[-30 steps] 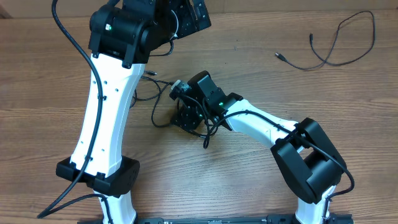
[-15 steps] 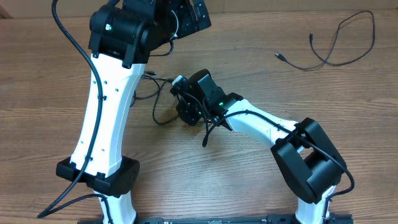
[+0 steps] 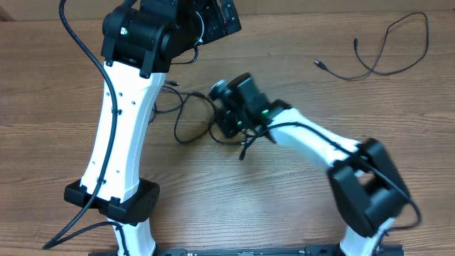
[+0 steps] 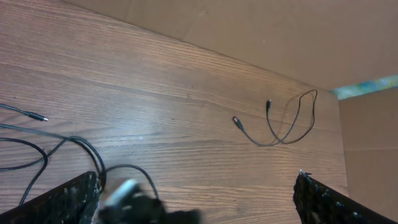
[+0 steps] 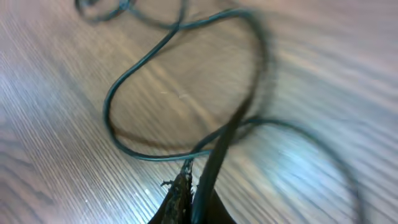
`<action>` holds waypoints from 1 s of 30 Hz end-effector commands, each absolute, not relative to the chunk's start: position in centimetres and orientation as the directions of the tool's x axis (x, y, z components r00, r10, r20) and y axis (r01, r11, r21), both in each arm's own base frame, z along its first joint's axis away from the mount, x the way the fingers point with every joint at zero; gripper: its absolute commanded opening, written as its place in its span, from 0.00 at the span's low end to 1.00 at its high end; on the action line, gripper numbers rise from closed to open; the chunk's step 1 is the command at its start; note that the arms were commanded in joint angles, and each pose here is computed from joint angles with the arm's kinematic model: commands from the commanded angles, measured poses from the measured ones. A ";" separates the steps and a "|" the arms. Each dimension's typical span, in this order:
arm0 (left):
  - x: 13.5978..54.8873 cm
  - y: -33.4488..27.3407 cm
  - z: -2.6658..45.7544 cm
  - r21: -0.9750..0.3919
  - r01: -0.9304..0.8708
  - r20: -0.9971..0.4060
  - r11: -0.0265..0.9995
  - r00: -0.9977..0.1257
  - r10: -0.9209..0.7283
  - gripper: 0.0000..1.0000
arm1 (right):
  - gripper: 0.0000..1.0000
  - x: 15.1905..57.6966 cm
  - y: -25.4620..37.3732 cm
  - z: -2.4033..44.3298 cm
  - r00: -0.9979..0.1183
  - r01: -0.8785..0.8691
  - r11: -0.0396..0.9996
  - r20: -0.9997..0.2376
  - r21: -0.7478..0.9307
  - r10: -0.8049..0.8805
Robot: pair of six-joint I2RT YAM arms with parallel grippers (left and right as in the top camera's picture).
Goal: Untangle cables
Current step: 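Lift the grasped cable with the right gripper and pull it up-right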
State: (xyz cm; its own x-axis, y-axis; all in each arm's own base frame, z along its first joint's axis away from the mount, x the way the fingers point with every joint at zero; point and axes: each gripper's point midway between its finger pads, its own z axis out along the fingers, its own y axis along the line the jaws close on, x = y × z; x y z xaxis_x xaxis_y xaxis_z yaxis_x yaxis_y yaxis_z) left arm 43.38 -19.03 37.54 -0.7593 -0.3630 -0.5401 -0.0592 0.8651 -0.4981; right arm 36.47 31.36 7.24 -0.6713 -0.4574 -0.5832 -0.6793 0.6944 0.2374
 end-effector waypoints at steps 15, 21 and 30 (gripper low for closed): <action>43.8 -18.7 37.1 -0.477 -0.056 -0.550 0.877 -0.760 -0.347 1.00 | 0.04 34.1 25.6 28.4 -0.484 -0.659 0.728 -0.848 0.192 -0.214; 43.8 -18.8 37.1 -0.478 -0.055 -0.549 0.876 -0.760 -0.347 0.99 | 0.04 33.1 23.9 33.1 -0.383 -0.643 0.752 -0.911 0.144 -0.153; 43.8 -18.8 37.0 -0.479 -0.055 -0.548 0.876 -0.761 -0.347 0.99 | 0.04 32.2 23.3 38.0 -0.249 -0.659 0.744 -0.966 0.113 -0.074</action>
State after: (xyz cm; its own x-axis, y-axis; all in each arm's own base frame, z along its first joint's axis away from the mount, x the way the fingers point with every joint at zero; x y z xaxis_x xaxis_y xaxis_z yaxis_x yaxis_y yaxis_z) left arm 43.37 -19.03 37.53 -0.7595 -0.3629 -0.5399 -0.0594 0.8651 -0.4980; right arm 32.61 23.77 36.03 -0.2986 -0.1094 -0.9481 -0.6632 0.7381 0.1237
